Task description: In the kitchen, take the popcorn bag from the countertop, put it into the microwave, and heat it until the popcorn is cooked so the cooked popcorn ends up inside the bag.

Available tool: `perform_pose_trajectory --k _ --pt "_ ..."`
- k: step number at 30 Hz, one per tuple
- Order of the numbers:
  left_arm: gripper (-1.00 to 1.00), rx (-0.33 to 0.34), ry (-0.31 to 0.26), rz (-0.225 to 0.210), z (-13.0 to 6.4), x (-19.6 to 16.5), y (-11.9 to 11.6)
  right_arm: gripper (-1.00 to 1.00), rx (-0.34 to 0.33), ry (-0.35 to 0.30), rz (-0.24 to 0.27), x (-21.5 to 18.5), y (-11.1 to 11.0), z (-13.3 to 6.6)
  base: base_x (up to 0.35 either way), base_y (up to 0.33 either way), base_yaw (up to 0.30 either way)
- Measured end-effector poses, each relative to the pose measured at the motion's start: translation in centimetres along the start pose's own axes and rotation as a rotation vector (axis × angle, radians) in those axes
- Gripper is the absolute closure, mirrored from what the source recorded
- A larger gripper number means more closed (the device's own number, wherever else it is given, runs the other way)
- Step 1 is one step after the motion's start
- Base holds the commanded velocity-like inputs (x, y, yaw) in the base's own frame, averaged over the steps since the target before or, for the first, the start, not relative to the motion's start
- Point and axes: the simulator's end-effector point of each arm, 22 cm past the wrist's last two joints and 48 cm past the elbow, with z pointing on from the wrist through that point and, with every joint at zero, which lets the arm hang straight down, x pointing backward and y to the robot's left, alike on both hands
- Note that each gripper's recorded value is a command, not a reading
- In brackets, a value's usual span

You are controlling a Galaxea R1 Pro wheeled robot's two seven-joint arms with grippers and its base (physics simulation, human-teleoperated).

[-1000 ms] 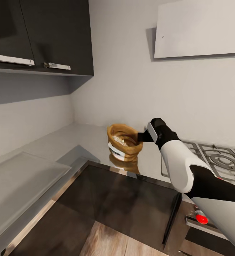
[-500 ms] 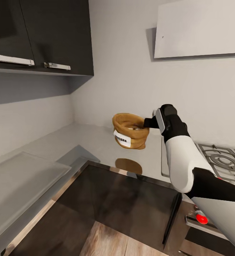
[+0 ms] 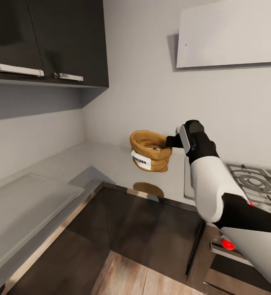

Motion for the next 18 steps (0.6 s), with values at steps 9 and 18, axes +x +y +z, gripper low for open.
perform_pose_trajectory --k 9,18 --pt "-1.00 -0.001 -0.001 0.000 0.00 -0.01 0.00 1.00 0.001 0.002 0.000 0.07 -0.02 0.05 -0.345 0.000 0.000" --pt "-1.00 -0.005 -0.002 0.000 0.00 -0.02 0.02 1.00 0.001 0.009 -0.003 0.33 0.06 0.21 -0.348 0.000 0.000"
